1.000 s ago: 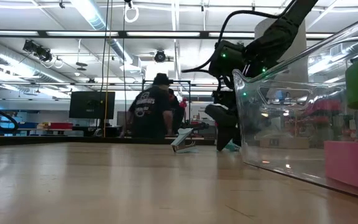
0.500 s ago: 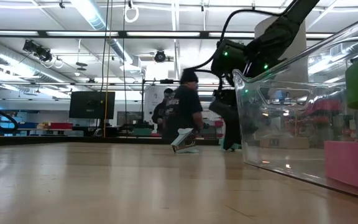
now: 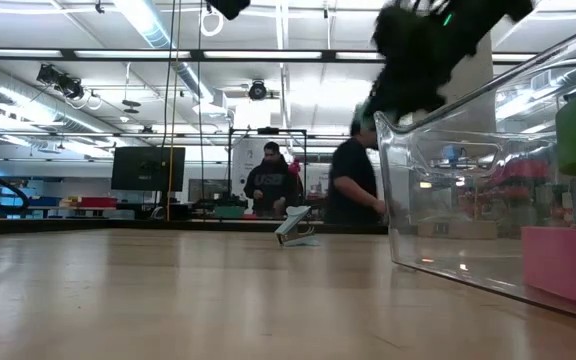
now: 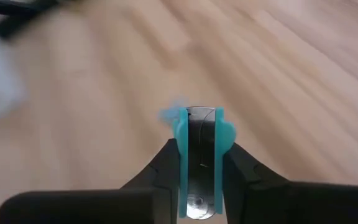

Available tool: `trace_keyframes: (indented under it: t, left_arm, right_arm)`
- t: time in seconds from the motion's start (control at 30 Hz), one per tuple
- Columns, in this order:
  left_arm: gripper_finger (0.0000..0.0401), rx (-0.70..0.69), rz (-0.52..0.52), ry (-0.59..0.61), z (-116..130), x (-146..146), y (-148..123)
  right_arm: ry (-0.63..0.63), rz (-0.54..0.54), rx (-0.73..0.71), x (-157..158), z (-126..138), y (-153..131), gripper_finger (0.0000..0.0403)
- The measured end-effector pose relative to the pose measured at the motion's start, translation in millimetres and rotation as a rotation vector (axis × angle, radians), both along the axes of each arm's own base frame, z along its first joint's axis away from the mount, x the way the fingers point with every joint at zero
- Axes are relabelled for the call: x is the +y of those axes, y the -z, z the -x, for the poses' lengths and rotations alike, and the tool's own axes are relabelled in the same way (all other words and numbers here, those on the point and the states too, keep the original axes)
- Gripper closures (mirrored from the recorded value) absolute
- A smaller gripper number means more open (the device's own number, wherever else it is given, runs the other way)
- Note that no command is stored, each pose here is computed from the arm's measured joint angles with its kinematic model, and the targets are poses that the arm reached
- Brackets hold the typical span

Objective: Pick and place Stapler, Stapler remover, tape
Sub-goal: Put the blue staple remover into the white bin

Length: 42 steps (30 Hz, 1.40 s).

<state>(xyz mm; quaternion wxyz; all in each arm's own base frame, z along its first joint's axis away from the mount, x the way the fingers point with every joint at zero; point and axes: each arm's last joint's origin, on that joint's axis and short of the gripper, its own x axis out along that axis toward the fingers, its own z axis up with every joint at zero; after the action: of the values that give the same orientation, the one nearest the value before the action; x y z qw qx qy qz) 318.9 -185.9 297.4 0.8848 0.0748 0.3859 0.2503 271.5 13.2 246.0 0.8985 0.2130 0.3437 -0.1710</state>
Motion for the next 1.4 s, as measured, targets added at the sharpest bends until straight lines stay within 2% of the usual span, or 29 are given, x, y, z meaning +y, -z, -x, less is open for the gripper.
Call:
trace_keyframes:
  t: [0.23, 0.37, 0.47, 0.63, 0.73, 1.0, 1.17, 1.4]
  left_arm:
    - [0.0204, -0.055, -0.016, 0.013, -17.4, 11.6, -4.1]
    - [0.0204, -0.15, -0.023, 0.068, -36.8, 17.0, -12.8]
    - [0.0204, -0.24, 0.008, 0.143, -52.4, 20.4, -23.0]
    - [0.0204, -0.438, 0.103, 0.312, -74.0, 24.6, -45.2]
    - [0.0204, -0.517, 0.135, 0.361, -80.7, 30.5, -54.1]
    - [0.0204, -0.56, 0.151, 0.341, -87.4, 44.8, -57.9]
    - [0.0204, -0.625, 0.257, 0.443, -92.2, 47.9, -64.3]
    - [0.0204, -0.63, 0.27, 0.46, -93.0, 49.1, -64.9]
  right_arm:
    - [-0.182, 0.018, -0.261, 48.3, 34.9, -50.9, 0.0337]
    - [-0.275, 0.063, -0.382, 73.3, 48.1, -66.8, 0.0337]
    - [-0.321, 0.126, -0.443, 90.9, 55.8, -73.4, 0.0337]
    - [-0.352, 0.212, -0.475, 111.7, 67.8, -76.0, 0.0337]
    - [-0.363, 0.248, -0.502, 122.3, 74.9, -78.4, 0.0337]
    - [-0.4, 0.306, -0.533, 141.3, 90.8, -80.9, 0.0337]
    - [-0.398, 0.318, -0.533, 146.4, 93.0, -79.3, 0.0337]
    - [-0.409, 0.337, -0.543, 151.5, 89.3, -77.5, 0.0337]
